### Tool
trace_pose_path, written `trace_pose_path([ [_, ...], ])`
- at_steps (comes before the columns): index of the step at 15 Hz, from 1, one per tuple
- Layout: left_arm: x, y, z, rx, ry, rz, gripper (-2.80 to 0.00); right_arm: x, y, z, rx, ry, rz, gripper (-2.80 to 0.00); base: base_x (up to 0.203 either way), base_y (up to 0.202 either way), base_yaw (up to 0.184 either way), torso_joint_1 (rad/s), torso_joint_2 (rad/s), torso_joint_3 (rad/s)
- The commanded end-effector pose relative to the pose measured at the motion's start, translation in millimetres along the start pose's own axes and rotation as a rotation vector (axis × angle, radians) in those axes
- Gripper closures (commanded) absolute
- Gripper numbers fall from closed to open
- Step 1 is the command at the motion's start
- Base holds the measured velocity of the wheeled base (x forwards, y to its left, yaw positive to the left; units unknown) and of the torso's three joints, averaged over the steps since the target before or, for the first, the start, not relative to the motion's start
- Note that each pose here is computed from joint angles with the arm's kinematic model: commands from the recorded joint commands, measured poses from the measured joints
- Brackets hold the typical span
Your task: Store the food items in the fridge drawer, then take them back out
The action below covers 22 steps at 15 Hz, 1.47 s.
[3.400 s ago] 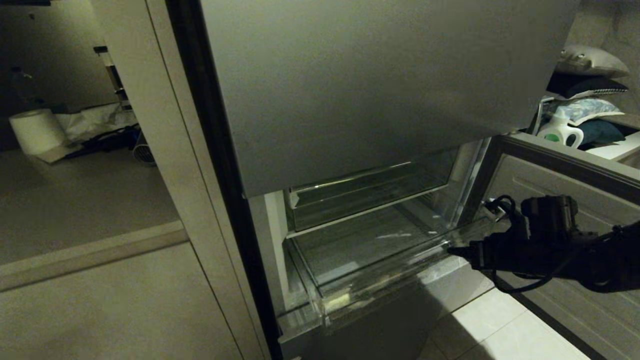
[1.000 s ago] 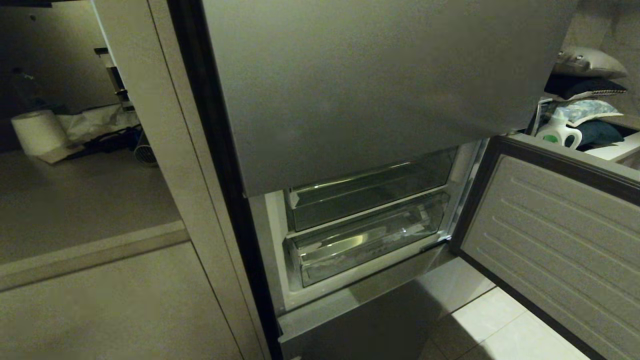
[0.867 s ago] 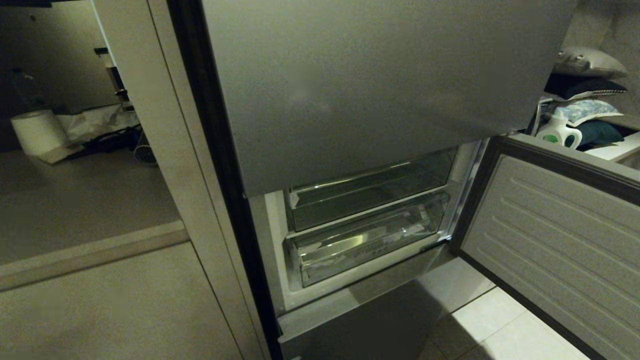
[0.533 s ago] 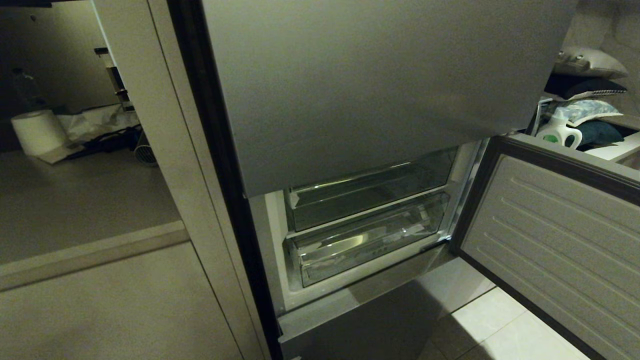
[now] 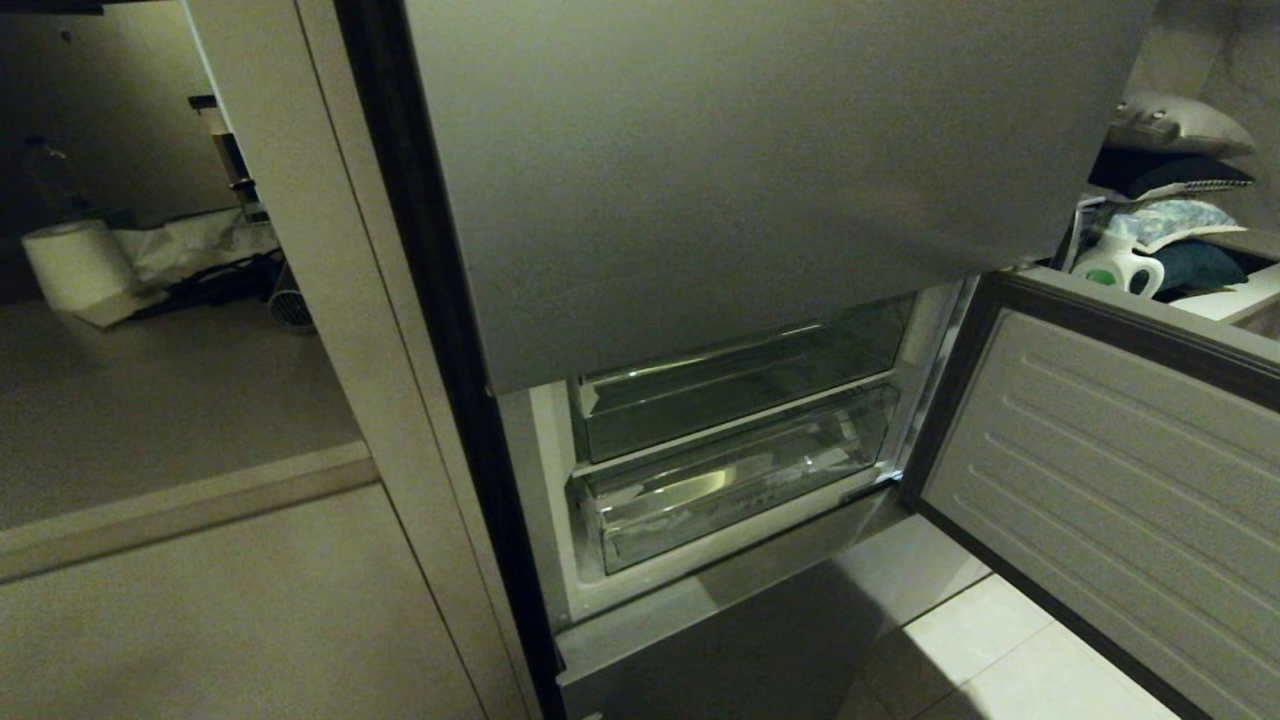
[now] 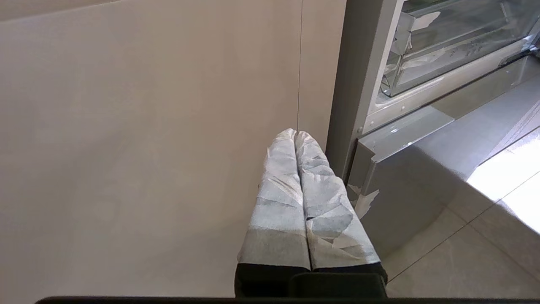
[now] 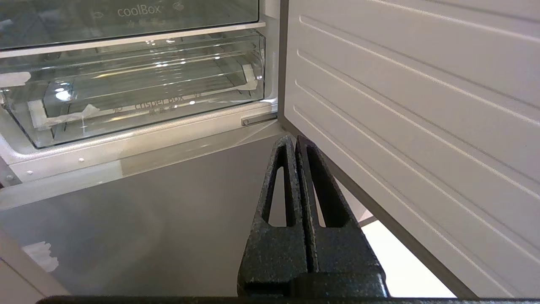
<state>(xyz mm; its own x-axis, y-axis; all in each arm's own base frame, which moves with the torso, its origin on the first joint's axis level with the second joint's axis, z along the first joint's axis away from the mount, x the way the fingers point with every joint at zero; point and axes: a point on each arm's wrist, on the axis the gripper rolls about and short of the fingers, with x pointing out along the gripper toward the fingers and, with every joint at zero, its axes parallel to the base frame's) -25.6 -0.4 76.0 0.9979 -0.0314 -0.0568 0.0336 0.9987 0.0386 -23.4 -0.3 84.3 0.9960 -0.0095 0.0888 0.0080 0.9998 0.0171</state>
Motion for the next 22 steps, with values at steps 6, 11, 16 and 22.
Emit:
trace_pose_path([
  [6,0.2,0.7,0.2,-0.029,-0.002,0.03,0.0,1.7,-0.2,-8.2,-0.006,0.029,-0.002,0.0,-0.116,0.0,0.001,0.005,0.0,0.002],
  [11,0.2,0.7,0.2,-0.028,-0.002,0.03,0.0,1.7,-0.2,-8.2,-0.004,0.029,-0.002,0.0,-0.195,0.0,0.001,0.001,0.0,0.001],
  [16,0.2,0.7,0.2,-0.028,-0.002,0.031,0.0,1.8,-0.1,-8.6,-0.001,0.031,-0.001,0.0,-0.177,0.0,0.003,-0.001,0.0,0.003],
  [22,0.2,0.7,0.1,-0.028,-0.001,0.031,0.0,1.6,-0.2,-8.4,-0.009,0.034,-0.002,0.0,0.0,0.0,0.0,0.0,0.0,0.0],
])
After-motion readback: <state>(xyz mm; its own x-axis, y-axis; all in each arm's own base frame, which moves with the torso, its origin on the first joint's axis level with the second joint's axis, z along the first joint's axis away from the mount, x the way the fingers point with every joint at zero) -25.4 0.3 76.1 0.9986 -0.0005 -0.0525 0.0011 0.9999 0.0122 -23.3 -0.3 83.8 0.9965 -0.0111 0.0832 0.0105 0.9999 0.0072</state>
